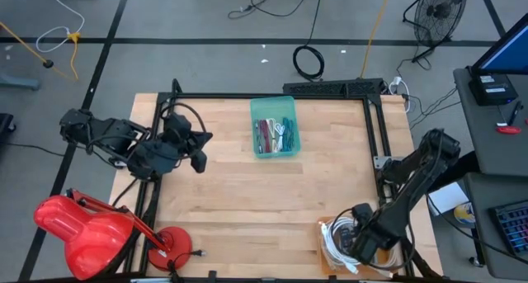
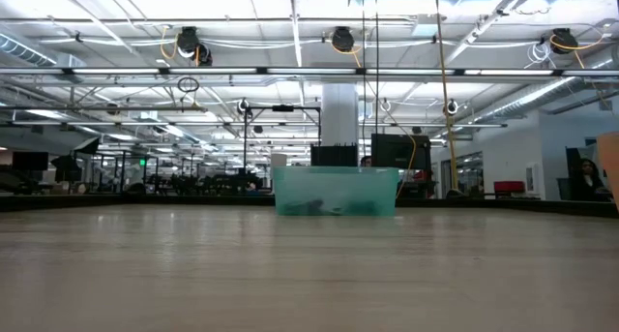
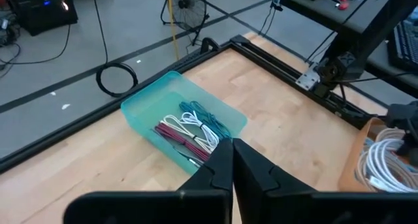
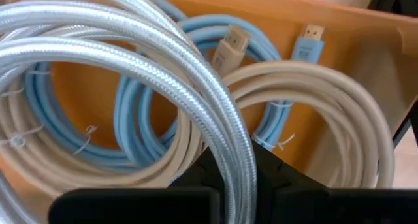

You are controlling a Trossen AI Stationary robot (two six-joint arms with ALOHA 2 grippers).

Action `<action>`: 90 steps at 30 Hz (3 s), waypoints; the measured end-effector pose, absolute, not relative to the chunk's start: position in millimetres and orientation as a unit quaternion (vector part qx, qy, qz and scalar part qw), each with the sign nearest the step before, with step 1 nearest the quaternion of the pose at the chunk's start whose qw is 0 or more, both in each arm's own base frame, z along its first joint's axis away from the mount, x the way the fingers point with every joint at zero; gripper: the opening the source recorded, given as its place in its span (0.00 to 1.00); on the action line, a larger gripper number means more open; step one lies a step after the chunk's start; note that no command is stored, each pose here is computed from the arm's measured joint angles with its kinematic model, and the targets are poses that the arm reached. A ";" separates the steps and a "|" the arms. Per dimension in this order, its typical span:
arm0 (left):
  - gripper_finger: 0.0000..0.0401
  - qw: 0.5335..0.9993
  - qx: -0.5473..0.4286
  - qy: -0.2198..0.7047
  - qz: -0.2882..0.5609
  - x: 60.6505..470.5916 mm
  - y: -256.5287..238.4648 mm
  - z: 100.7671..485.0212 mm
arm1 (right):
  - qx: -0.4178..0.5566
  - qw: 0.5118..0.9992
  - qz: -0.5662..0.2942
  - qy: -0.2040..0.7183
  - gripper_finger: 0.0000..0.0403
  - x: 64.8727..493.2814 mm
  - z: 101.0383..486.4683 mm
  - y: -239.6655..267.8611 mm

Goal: Pick & Place USB Port
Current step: Put the white charger cable into the orange bin, then return to Home Position

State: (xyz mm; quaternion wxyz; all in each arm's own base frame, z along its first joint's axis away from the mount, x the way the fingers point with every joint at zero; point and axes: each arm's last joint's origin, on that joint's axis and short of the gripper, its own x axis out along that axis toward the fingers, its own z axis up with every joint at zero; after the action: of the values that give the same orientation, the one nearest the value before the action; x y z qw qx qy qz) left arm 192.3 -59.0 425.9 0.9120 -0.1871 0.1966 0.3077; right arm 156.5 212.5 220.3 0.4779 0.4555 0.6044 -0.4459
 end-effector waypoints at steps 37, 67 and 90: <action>0.03 0.905 -0.174 0.218 0.320 217.7 -72.3 409.2 | 0.496 0.508 -0.392 0.585 0.28 151.0 251.3 193.6; 0.01 0.914 -0.285 0.036 0.287 264.6 -71.7 435.8 | 0.204 0.950 -0.058 0.228 0.00 147.5 361.3 107.0; 0.02 0.904 -0.378 0.048 0.191 353.2 -99.6 383.7 | 0.447 0.762 0.383 0.270 0.00 107.0 235.4 129.6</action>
State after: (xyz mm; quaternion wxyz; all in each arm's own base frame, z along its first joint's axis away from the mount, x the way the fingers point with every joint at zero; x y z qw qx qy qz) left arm 353.2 -99.6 383.7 0.9045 -0.3784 0.0483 0.1908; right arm 107.0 129.6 235.4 0.7622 0.4472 0.2696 0.3826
